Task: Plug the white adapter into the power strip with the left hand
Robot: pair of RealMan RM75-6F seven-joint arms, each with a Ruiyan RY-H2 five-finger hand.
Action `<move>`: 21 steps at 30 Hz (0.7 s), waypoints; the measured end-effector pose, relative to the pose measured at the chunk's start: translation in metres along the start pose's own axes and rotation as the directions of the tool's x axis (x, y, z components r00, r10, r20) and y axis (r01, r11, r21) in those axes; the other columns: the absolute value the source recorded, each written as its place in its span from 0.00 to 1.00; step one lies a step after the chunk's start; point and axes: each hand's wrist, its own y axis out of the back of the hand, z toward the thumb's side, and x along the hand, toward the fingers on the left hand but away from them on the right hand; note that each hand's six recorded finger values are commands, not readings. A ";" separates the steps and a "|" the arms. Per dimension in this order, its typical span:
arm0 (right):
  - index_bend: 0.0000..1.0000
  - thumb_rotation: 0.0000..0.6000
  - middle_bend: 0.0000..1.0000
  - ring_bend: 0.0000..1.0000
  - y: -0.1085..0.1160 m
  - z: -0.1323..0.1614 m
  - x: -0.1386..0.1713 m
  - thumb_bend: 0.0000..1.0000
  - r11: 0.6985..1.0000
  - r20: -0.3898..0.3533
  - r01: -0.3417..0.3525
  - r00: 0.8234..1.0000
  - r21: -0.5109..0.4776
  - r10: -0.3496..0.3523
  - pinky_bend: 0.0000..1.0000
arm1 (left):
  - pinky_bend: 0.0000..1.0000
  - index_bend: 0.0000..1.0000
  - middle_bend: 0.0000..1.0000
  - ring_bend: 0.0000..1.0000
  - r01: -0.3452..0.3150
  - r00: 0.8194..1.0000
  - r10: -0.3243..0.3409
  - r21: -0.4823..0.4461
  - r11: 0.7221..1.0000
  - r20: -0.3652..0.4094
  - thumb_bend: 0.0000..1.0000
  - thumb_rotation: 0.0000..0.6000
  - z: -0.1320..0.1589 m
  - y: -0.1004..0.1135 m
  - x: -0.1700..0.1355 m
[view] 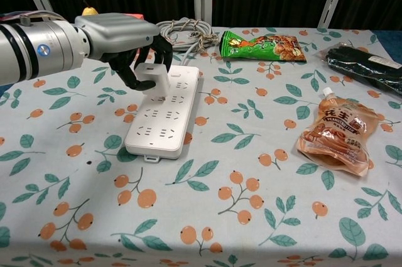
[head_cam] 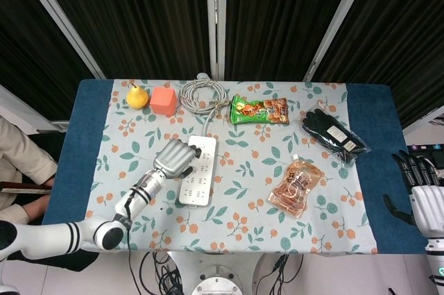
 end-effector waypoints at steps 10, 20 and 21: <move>0.00 1.00 0.03 0.00 -0.001 -0.001 0.000 0.28 1.000 0.000 -0.002 1.000 -0.002 0.002 0.00 | 0.53 0.65 0.74 0.57 0.011 1.000 -0.011 0.010 1.000 -0.008 0.45 1.00 0.000 0.000 -0.002; 0.00 1.00 0.03 0.00 0.000 -0.001 0.000 0.28 1.000 0.001 0.000 1.000 -0.003 0.000 0.00 | 0.53 0.65 0.74 0.57 0.015 1.000 -0.014 0.018 1.000 -0.023 0.45 1.00 -0.003 -0.001 -0.001; 0.00 1.00 0.03 0.00 0.000 -0.001 0.001 0.28 1.000 0.002 0.000 1.000 -0.003 0.000 0.00 | 0.53 0.65 0.74 0.57 0.016 1.000 -0.015 0.020 1.000 -0.023 0.45 1.00 -0.003 -0.001 -0.001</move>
